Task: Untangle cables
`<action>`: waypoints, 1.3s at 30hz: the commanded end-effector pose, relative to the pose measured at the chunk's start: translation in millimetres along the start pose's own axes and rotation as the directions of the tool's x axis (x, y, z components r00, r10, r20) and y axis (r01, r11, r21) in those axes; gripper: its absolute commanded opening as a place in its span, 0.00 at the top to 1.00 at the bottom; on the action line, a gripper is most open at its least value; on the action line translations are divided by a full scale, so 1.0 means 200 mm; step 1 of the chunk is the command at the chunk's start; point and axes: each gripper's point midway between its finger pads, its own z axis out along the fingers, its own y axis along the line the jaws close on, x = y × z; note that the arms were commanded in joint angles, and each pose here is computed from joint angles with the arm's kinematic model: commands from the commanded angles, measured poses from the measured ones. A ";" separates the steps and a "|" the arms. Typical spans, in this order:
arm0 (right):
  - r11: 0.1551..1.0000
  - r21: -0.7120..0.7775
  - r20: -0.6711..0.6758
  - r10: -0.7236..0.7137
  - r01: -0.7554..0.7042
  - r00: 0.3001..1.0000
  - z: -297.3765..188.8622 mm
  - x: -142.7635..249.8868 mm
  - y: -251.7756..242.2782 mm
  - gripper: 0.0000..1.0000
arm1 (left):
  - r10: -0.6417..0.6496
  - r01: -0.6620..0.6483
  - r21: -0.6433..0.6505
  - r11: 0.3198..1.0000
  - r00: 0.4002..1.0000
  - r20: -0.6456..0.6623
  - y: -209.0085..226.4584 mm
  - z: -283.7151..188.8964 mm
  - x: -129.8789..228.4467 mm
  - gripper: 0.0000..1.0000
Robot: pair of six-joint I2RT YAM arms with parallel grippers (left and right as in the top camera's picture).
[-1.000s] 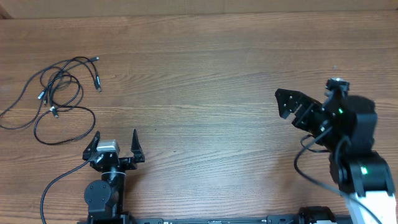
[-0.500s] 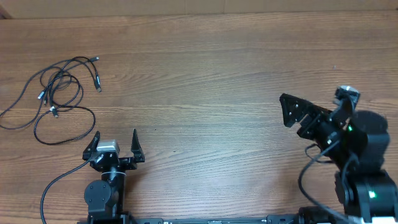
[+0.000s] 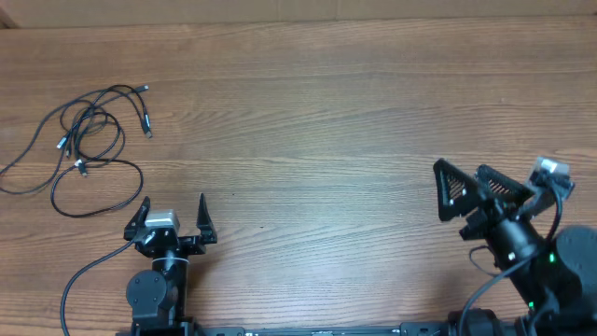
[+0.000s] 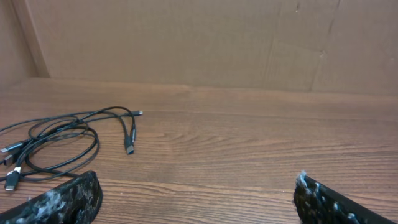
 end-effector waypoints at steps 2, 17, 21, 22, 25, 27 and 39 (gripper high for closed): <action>0.998 -0.059 -0.011 -0.019 0.018 1.000 -0.04 0.08 0.04 0.00 | 0.022 -0.022 -0.024 0.999 1.000 0.005 0.02 0.00 0.00 0.00; 1.000 -0.007 -0.156 0.013 -0.015 0.988 0.06 0.62 -0.30 0.00 | 0.022 -0.021 -0.024 0.999 1.000 0.006 0.02 0.00 0.00 0.01; 1.000 0.004 -0.163 0.017 -0.017 0.986 0.08 0.73 -0.39 0.00 | 0.022 -0.022 -0.024 0.999 1.000 0.005 0.02 0.00 0.00 0.00; 1.000 0.000 -0.159 0.015 -0.016 0.987 0.08 0.75 -0.40 0.00 | 0.022 -0.022 -0.024 0.999 1.000 0.005 0.02 0.00 0.00 0.00; 1.000 -0.005 -0.152 0.013 -0.014 0.988 0.09 0.78 -0.42 0.00 | 0.022 -0.022 -0.024 0.999 1.000 0.005 0.02 0.00 0.00 0.01; 1.000 -0.009 -0.146 0.011 -0.012 0.989 0.09 0.78 -0.42 0.00 | 0.022 -0.021 -0.024 0.999 1.000 0.006 0.02 0.00 0.00 0.00; 1.000 -0.004 -0.148 0.012 -0.012 0.989 0.11 0.81 -0.45 0.00 | 0.022 -0.022 -0.024 0.999 1.000 0.005 0.02 0.00 0.00 0.01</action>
